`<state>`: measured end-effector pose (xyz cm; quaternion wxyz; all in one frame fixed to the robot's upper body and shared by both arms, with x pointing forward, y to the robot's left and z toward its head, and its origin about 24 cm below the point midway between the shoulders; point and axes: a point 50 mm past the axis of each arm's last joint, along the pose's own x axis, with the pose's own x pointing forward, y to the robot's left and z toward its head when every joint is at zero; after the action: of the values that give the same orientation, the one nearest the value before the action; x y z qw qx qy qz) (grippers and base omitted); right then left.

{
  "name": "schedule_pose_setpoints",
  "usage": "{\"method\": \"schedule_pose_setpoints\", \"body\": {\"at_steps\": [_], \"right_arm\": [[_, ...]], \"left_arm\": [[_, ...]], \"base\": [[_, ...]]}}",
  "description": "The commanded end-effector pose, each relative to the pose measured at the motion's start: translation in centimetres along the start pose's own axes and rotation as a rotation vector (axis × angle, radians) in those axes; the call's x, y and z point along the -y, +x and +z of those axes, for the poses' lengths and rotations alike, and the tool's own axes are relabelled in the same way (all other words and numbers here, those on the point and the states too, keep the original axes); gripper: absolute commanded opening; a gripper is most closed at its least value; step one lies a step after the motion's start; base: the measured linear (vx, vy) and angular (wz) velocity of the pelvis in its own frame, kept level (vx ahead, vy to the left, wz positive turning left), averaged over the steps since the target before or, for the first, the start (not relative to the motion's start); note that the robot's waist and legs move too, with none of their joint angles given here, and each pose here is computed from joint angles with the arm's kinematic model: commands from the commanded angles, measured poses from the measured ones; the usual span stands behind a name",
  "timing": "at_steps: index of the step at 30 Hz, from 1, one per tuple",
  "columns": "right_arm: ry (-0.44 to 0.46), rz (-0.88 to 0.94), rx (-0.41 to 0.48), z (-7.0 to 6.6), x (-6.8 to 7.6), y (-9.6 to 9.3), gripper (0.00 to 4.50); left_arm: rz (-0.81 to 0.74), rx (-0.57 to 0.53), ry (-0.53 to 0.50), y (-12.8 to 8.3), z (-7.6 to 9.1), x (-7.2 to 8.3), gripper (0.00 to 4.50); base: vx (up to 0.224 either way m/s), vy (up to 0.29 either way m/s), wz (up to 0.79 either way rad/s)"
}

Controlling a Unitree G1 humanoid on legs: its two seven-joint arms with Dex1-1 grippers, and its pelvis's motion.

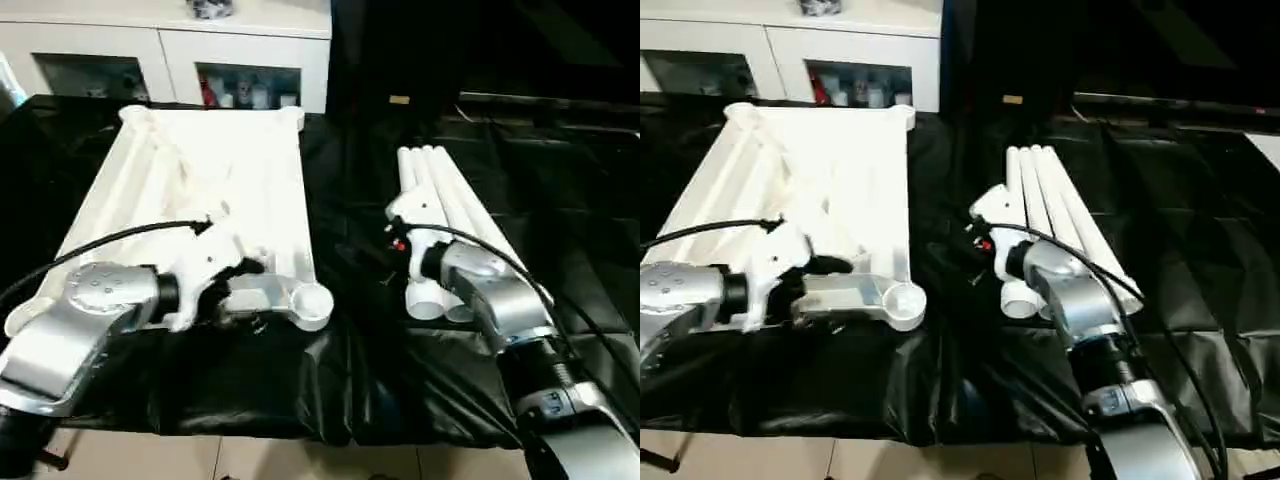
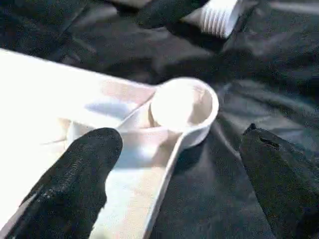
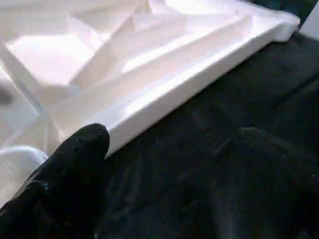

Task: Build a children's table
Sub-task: Move table base

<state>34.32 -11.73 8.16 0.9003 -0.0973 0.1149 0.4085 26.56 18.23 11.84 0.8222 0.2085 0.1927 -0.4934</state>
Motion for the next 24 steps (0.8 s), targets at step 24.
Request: {"method": "schedule_pose_setpoints", "body": {"at_steps": [24], "right_arm": [[-0.099, -0.053, -0.1, -0.7, 0.1, 2.7, 4.5]], "left_arm": [[-0.114, -0.145, -0.01, 1.6, -4.2, -1.6, 2.96]], "base": [[0.0, 0.0, 0.0]]}}
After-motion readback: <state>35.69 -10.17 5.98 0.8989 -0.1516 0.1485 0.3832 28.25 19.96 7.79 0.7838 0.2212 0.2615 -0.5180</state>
